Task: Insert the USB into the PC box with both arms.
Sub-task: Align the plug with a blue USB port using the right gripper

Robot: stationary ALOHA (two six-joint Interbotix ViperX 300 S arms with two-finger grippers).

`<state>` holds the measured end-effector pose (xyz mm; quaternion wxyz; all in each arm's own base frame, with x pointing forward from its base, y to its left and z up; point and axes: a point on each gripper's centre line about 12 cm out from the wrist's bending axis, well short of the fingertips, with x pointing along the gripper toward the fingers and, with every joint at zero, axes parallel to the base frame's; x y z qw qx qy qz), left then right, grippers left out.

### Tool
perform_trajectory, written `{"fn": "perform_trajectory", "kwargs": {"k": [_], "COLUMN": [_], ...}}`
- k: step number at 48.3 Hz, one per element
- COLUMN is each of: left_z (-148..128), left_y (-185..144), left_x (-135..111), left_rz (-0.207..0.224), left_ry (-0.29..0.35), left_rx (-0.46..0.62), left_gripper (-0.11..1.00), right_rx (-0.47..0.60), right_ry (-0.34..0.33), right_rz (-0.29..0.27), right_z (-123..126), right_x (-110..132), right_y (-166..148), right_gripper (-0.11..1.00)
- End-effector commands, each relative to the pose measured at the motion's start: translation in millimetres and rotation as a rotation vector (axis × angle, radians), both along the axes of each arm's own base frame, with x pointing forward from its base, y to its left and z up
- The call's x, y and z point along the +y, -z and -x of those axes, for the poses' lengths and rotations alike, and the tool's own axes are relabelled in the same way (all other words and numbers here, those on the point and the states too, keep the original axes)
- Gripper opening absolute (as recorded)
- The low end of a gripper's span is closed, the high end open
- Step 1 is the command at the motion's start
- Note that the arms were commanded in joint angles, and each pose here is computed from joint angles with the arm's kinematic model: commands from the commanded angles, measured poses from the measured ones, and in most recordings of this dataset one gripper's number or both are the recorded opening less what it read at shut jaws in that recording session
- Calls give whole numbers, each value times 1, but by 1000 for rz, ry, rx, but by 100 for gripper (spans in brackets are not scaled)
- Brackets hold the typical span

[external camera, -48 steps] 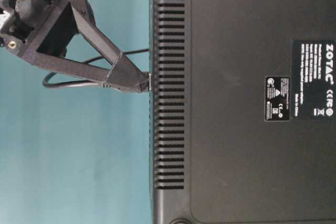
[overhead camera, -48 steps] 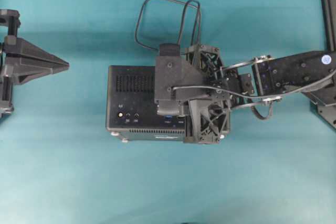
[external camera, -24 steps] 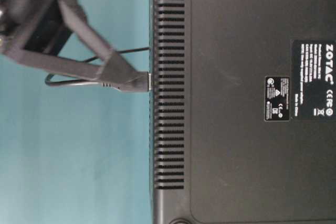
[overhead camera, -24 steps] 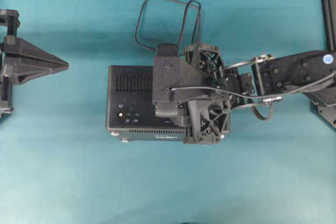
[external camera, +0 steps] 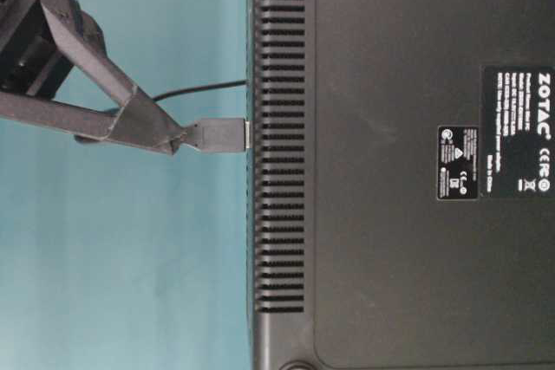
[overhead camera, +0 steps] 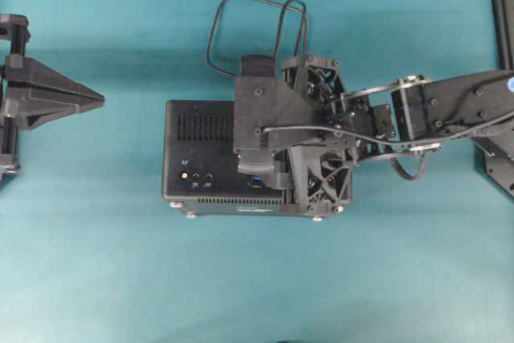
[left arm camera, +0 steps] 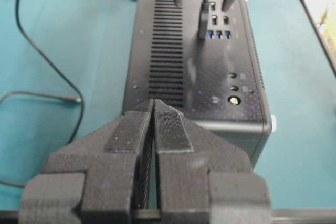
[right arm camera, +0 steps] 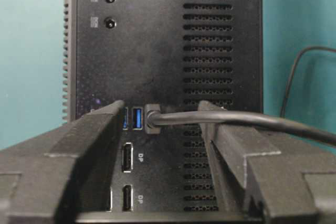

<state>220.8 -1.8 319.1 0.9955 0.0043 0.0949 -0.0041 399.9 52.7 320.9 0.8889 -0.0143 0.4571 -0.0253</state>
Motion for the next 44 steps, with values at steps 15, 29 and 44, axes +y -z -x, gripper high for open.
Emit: {"fn": "perform_trajectory", "kwargs": {"k": [15, 29, 44], "left_z": [-1, 0, 0], "left_y": [-6, -6, -7], "left_x": [0, 0, 0], "left_rz": [0, 0, 0], "left_ry": [-2, -2, -2], "left_rx": [-21, -23, -25], "left_gripper": [0, 0, 0], "right_rx": [-69, -59, -90], "right_ry": [5, 21, 47], "right_rz": [-26, -63, -96], "right_z": [5, 8, 7], "right_x": [1, 3, 5], "right_y": [-21, -16, -10], "right_gripper": [23, 9, 9]}}
